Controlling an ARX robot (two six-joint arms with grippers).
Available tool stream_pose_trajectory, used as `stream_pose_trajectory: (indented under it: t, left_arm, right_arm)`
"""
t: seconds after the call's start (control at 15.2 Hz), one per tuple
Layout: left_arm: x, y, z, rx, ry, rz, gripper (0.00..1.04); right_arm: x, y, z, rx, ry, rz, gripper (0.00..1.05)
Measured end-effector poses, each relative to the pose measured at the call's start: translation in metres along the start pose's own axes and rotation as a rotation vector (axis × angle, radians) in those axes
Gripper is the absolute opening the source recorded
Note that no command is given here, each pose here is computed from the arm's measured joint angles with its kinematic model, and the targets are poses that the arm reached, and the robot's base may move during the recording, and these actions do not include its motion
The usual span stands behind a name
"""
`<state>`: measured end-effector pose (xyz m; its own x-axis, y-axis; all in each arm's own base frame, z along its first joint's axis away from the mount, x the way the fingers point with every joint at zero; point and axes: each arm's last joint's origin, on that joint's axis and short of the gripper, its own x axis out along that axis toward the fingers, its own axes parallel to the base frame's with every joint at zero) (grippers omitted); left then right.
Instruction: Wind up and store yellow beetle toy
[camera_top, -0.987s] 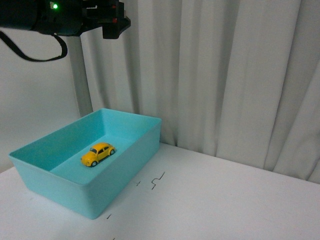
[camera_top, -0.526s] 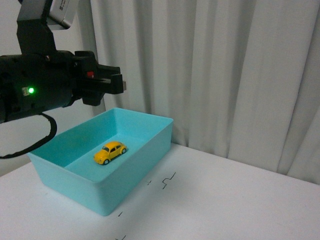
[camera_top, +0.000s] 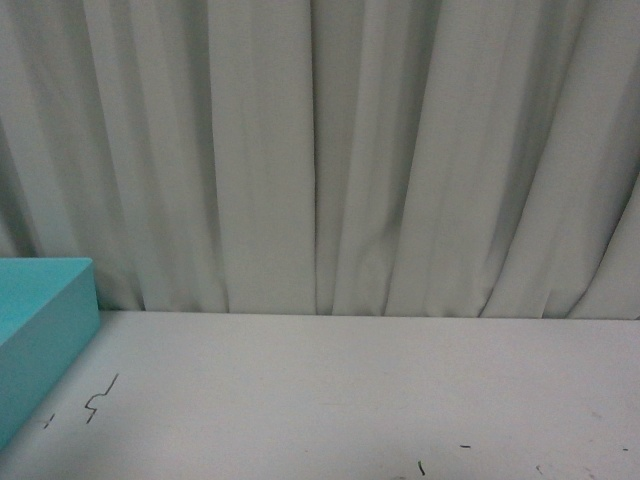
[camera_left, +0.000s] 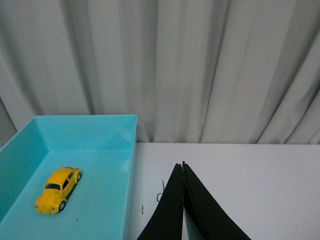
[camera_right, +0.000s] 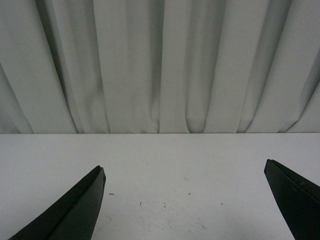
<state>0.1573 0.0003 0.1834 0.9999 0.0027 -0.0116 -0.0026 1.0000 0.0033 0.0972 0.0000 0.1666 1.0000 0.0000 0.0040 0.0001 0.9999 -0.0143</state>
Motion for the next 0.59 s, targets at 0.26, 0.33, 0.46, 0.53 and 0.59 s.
stream_pose_trajectory:
  t: [0.26, 0.33, 0.46, 0.53, 0.59]
  left_arm:
    - [-0.016, 0.000, -0.007, 0.000, -0.001, 0.000, 0.02]
    - [-0.019, 0.000, -0.009, 0.000, -0.002, 0.000, 0.02]
    - [-0.024, 0.000, -0.015, 0.000, -0.023, 0.000, 0.02]
    - [-0.026, 0.000, -0.018, 0.000, 0.006, 0.000, 0.02]
    - [-0.028, 0.000, -0.016, 0.000, -0.008, -0.001, 0.02]
  right_arm:
    - [0.000, 0.000, 0.000, 0.000, 0.000, 0.000, 0.98]
    - [0.000, 0.000, 0.000, 0.000, 0.000, 0.000, 0.98]
    - [0.000, 0.000, 0.000, 0.000, 0.000, 0.000, 0.98]
    - [0.000, 0.000, 0.000, 0.000, 0.000, 0.000, 0.98]
    - [0.000, 0.000, 0.000, 0.000, 0.000, 0.000, 0.98]
